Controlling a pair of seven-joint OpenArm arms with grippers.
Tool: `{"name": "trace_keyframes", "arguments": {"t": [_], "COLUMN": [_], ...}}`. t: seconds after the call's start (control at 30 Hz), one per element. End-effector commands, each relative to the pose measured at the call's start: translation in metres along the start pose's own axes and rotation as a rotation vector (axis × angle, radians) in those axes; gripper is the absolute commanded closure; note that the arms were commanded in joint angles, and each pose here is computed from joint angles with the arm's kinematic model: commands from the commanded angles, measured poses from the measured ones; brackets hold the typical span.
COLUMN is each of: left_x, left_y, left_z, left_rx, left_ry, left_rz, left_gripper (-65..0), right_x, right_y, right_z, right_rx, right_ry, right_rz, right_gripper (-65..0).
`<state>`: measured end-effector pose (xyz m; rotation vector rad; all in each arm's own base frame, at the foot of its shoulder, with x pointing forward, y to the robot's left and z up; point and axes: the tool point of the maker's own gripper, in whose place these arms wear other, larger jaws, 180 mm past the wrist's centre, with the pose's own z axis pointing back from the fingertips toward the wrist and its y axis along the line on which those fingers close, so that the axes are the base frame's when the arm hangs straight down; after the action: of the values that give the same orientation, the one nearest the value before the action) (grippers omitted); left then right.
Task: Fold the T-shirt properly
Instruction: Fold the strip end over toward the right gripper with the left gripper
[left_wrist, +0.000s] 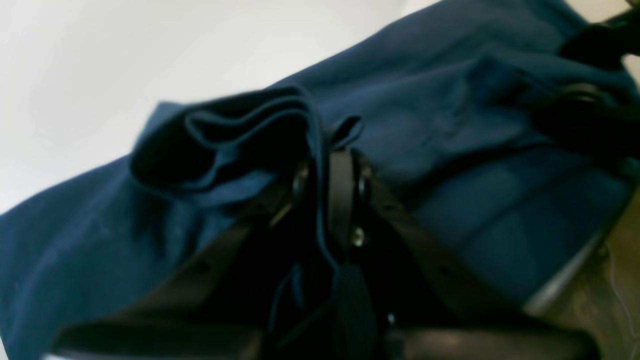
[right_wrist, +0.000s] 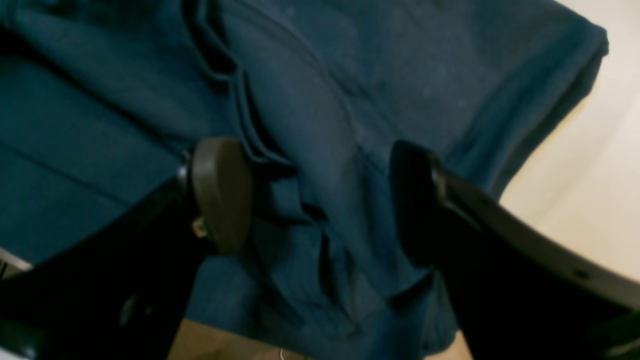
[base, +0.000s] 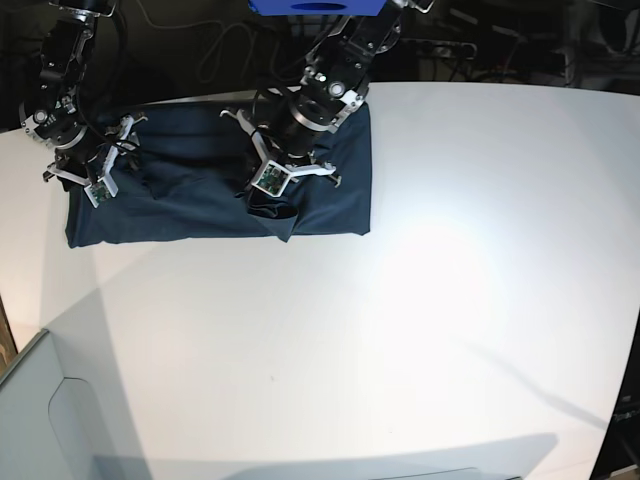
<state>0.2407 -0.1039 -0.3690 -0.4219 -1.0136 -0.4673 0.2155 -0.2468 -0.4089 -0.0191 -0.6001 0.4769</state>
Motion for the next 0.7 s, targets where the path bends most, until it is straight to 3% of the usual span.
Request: {"name": "trace_keyframes", "arguments": {"t": [0.0,0.3,0.37,0.53,0.67], "left_x": [0.021,0.024,0.018,0.021,0.048], "left_y": [-0.008,-0.022,-0.023,-0.023,-0.019], "left_z": [-0.003,-0.015,-0.016,-0.014,-0.003], "left_rx": [-0.019,-0.056,-0.058,-0.058,-0.049], "left_ry": [-0.064,-0.058,-0.020,-0.016,-0.094], "left_rz": [0.013,-0.007,0.000,0.001,0.002], "left_gripper": [0.0,0.0,0.0,-18.2,-23.4], "right_x": [0.010,0.010,0.010,0.010,0.010], "right_y": [-0.005,-0.006,-0.006,-0.006,-0.005], "right_z": [0.005,0.005,0.004,0.004,0.004], "right_rx": [-0.004,-0.005,-0.004,-0.004,-0.003], "right_ry": [-0.033,-0.034,-0.031,-0.029,-0.030], "right_rz": [0.024,0.026,0.027,0.027,0.025], "right_gripper": [-40.9,-40.9,-40.9,-40.9,-40.9]}}
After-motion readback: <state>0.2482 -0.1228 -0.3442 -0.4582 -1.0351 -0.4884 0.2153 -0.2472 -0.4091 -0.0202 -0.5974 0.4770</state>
